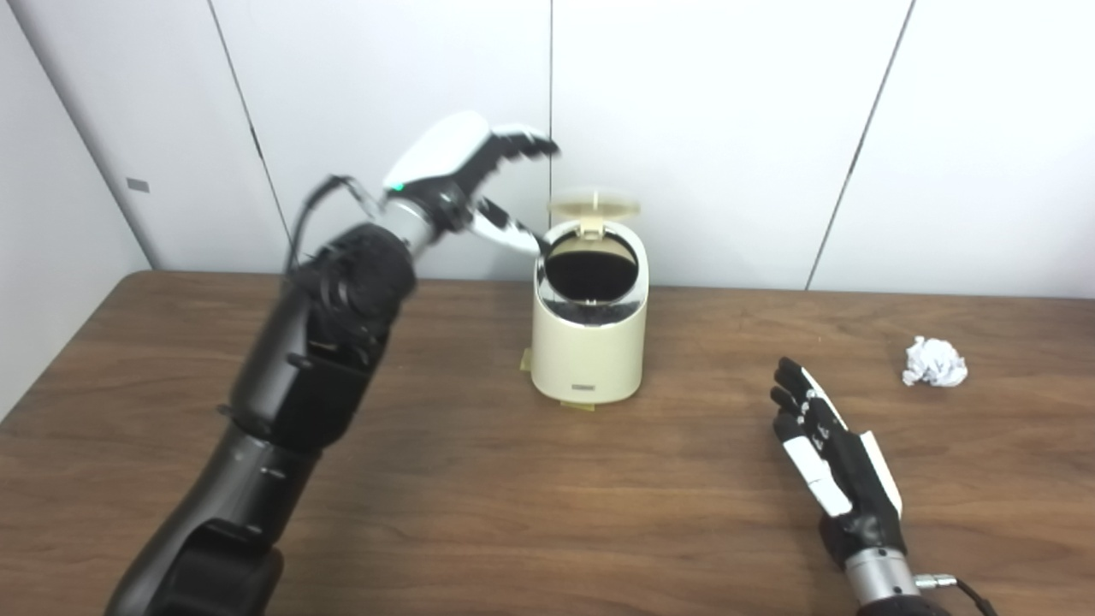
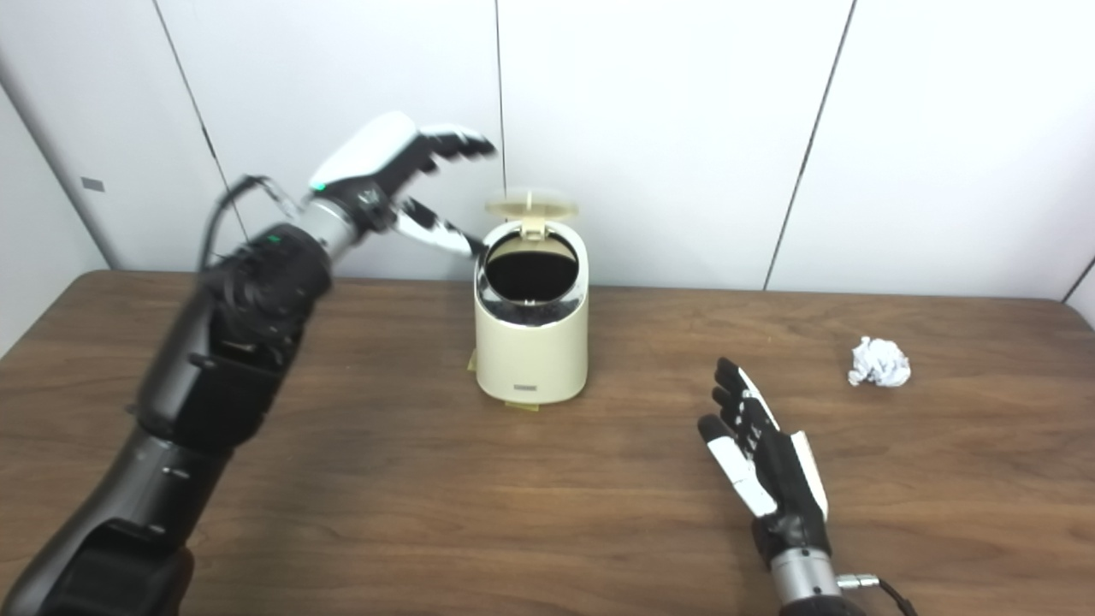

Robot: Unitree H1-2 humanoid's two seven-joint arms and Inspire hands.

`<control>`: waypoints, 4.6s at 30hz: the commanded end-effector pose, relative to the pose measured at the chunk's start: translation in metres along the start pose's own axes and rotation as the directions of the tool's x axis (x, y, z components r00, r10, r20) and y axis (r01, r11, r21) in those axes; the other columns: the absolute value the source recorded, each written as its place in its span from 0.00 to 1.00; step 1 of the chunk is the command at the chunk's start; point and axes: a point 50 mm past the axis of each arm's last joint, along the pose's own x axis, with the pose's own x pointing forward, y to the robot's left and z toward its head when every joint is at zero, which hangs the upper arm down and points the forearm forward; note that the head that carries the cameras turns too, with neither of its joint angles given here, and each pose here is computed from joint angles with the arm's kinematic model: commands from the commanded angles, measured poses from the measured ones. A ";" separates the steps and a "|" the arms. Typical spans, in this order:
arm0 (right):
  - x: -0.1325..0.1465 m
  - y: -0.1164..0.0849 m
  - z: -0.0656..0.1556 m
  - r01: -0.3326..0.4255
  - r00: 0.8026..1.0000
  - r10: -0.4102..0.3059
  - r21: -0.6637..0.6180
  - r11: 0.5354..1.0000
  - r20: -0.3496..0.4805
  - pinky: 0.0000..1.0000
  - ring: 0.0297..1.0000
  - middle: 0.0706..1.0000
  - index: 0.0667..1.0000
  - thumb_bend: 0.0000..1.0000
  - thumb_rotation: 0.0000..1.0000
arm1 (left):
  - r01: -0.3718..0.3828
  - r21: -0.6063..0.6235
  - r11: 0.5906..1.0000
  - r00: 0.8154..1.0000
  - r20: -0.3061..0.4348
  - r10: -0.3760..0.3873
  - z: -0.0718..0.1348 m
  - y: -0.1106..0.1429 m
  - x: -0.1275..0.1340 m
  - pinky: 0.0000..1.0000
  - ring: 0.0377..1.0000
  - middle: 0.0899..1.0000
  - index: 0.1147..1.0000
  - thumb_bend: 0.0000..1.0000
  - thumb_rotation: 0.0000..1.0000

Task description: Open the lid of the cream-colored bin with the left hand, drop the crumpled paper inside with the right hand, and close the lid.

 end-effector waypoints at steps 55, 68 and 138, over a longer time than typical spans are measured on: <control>0.083 -0.153 0.171 0.244 0.940 -0.335 -0.814 0.527 0.065 0.69 0.81 0.83 0.79 0.95 0.04 | -0.126 -0.599 0.790 0.932 -0.344 -0.112 -0.107 -0.069 -0.220 1.00 0.99 0.97 0.98 0.33 0.43; 0.139 -0.161 0.129 0.071 0.930 -0.339 -0.838 0.542 -0.141 0.71 0.82 0.85 0.80 0.97 0.09 | -0.141 -0.515 0.845 0.948 -0.317 -0.035 -0.081 -0.048 -0.228 0.92 0.93 0.93 0.93 0.33 0.40; 0.167 -0.147 0.074 -0.032 0.927 -0.316 -0.882 0.470 -0.202 0.33 0.40 0.46 0.46 0.50 0.00 | -0.153 -0.642 0.751 0.969 -0.246 -0.013 -0.054 -0.036 -0.233 1.00 1.00 0.98 0.98 0.19 0.04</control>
